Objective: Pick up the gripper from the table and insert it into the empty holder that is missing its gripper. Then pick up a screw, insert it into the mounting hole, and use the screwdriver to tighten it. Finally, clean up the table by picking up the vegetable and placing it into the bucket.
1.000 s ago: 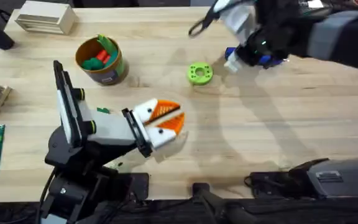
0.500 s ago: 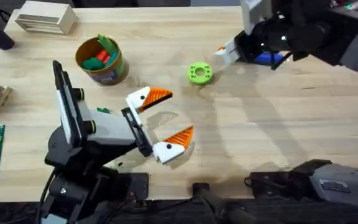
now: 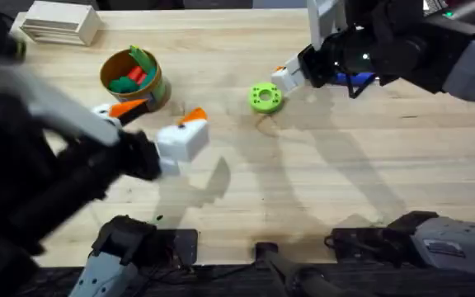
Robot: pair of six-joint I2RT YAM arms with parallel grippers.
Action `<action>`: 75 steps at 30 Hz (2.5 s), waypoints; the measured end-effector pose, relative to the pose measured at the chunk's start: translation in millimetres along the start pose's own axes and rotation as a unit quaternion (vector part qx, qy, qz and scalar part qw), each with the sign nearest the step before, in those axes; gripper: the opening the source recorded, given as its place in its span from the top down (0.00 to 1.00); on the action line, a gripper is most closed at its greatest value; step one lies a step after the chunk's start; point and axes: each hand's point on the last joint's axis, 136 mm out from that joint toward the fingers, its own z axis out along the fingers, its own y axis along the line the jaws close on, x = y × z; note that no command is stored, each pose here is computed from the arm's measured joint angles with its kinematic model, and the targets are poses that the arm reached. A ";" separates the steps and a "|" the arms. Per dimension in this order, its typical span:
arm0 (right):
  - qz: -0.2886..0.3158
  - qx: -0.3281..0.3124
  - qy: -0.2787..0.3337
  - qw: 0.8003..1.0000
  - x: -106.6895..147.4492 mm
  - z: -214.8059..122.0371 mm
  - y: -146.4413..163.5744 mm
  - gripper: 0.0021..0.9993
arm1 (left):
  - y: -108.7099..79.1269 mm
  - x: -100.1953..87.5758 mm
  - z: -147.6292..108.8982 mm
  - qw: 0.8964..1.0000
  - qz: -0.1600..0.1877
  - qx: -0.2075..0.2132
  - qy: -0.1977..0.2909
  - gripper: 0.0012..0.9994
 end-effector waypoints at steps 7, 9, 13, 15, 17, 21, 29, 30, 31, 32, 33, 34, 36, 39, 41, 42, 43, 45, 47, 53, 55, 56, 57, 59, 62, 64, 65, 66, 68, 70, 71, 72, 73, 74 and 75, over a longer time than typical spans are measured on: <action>0.009 -0.003 0.011 1.000 5.6 -0.1 1.3 0.01 | 17.6 -21.0 10.9 0.987 -0.015 -0.089 0.130 0.01; 0.009 -0.003 0.011 1.000 5.6 -0.2 1.3 0.01 | 24.1 -9.7 15.1 0.980 -0.035 -0.107 0.161 0.01; 0.009 -0.003 0.012 1.000 5.8 -0.1 1.4 0.01 | 78.0 30.8 3.7 0.905 -0.224 -0.283 0.225 0.01; 0.009 -0.003 0.013 1.000 6.4 -0.1 1.5 0.01 | 92.2 37.0 2.1 0.881 -0.264 -0.324 0.223 0.01; 0.009 -0.004 0.016 1.000 7.7 -0.1 1.8 0.01 | 103.9 45.6 2.2 0.860 -0.292 -0.353 0.225 0.01; 0.009 -0.004 0.016 1.000 7.9 -0.2 1.8 0.01 | 125.5 72.6 7.5 0.820 -0.340 -0.397 0.234 0.01; 0.008 -0.004 0.016 1.000 8.1 -0.1 1.9 0.01 | 150.3 135.9 21.1 0.774 -0.380 -0.435 0.261 0.01; 0.008 -0.004 0.016 1.000 8.0 -0.1 1.9 0.01 | 151.4 139.0 23.0 0.773 -0.379 -0.435 0.262 0.01; 0.008 -0.004 0.016 1.000 8.0 -0.1 1.9 0.01 | 155.4 137.6 32.1 0.780 -0.378 -0.431 0.252 0.01; 0.008 -0.004 0.016 1.000 8.0 -0.1 1.9 0.01 | 156.8 135.5 35.3 0.783 -0.377 -0.429 0.247 0.01; 0.008 -0.004 0.016 1.000 8.0 -0.1 1.9 0.01 | 158.3 133.2 38.7 0.786 -0.376 -0.427 0.241 0.01; 0.008 -0.004 0.016 1.000 7.9 -0.1 1.9 0.01 | 159.4 132.1 41.4 0.789 -0.375 -0.425 0.239 0.01; 0.008 -0.004 0.016 1.000 8.0 -0.1 2.0 0.01 | 162.4 127.6 55.3 0.803 -0.364 -0.409 0.237 0.01; 0.008 -0.004 0.016 1.000 8.1 -0.1 1.9 0.01 | 161.5 133.7 60.4 0.803 -0.362 -0.398 0.258 0.01; 0.008 -0.004 0.016 1.000 8.0 -0.1 1.9 0.01 | 167.0 139.9 57.1 0.787 -0.387 -0.401 0.265 0.03; 0.008 -0.004 0.016 1.000 8.1 -0.1 1.9 0.01 | 170.6 145.4 55.6 0.774 -0.404 -0.405 0.272 0.34; 0.008 -0.004 0.016 1.000 8.1 -0.1 1.9 0.01 | 171.4 147.1 55.3 0.771 -0.408 -0.405 0.275 0.50; 0.008 -0.004 0.016 1.000 8.0 -0.2 1.9 0.01 | 171.9 149.4 54.9 0.766 -0.412 -0.406 0.279 0.83; 0.008 -0.004 0.016 1.000 8.0 -0.1 1.9 0.01 | 170.7 151.2 53.4 0.764 -0.413 -0.406 0.284 0.98; 0.008 -0.004 0.016 1.000 8.0 -0.1 1.9 0.01 | 151.9 160.3 31.0 0.739 -0.422 -0.405 0.335 0.98; 0.008 -0.004 0.016 1.000 8.0 -0.1 1.9 0.01 | 145.0 148.0 24.9 0.741 -0.425 -0.397 0.335 0.98; 0.008 -0.004 0.016 1.000 8.1 -0.1 1.9 0.01 | 142.4 138.6 24.1 0.747 -0.426 -0.391 0.329 0.98; 0.008 -0.004 0.016 1.000 8.1 -0.1 1.9 0.01 | 139.3 127.2 24.4 0.756 -0.426 -0.381 0.320 0.98; 0.008 -0.004 0.016 1.000 8.0 -0.1 1.9 0.01 | 132.0 100.5 27.2 0.781 -0.422 -0.354 0.295 0.98; 0.008 -0.004 0.016 1.000 8.0 -0.1 1.9 0.01 | 123.7 59.2 31.8 0.823 -0.406 -0.312 0.246 0.98; 0.008 -0.004 0.016 1.000 8.1 -0.1 1.9 0.01 | 123.3 39.2 36.0 0.845 -0.392 -0.294 0.217 0.98; 0.008 -0.004 0.016 1.000 8.0 -0.1 1.9 0.01 | 124.3 29.4 39.4 0.856 -0.383 -0.285 0.200 0.98; 0.008 -0.004 0.016 1.000 8.1 -0.1 1.9 0.01 | 125.5 22.6 42.5 0.863 -0.376 -0.279 0.188 0.98; 0.008 -0.004 0.016 1.000 8.1 -0.1 1.9 0.01 | 127.7 12.6 49.0 0.874 -0.366 -0.269 0.170 0.98; 0.008 -0.004 0.017 1.000 8.1 -0.1 1.9 0.01 | 130.8 -1.6 56.6 0.887 -0.355 -0.258 0.143 0.98; 0.008 -0.004 0.016 1.000 8.1 -0.1 1.9 0.01 | 132.5 -10.7 60.7 0.894 -0.349 -0.251 0.126 0.98; 0.008 -0.004 0.016 1.000 8.1 -0.1 1.9 0.01 | 134.4 -19.9 64.4 0.900 -0.343 -0.246 0.108 0.98; 0.008 -0.004 0.016 1.000 8.0 -0.1 1.9 0.01 | 139.2 -50.1 72.8 0.916 -0.326 -0.230 0.050 0.98; 0.008 -0.004 0.016 1.000 8.1 -0.1 1.9 0.01 | 141.1 -59.9 74.4 0.919 -0.320 -0.227 0.030 0.98; 0.008 -0.004 0.016 1.000 8.1 -0.1 1.9 0.01 | 143.9 -70.6 75.4 0.922 -0.313 -0.226 0.008 0.98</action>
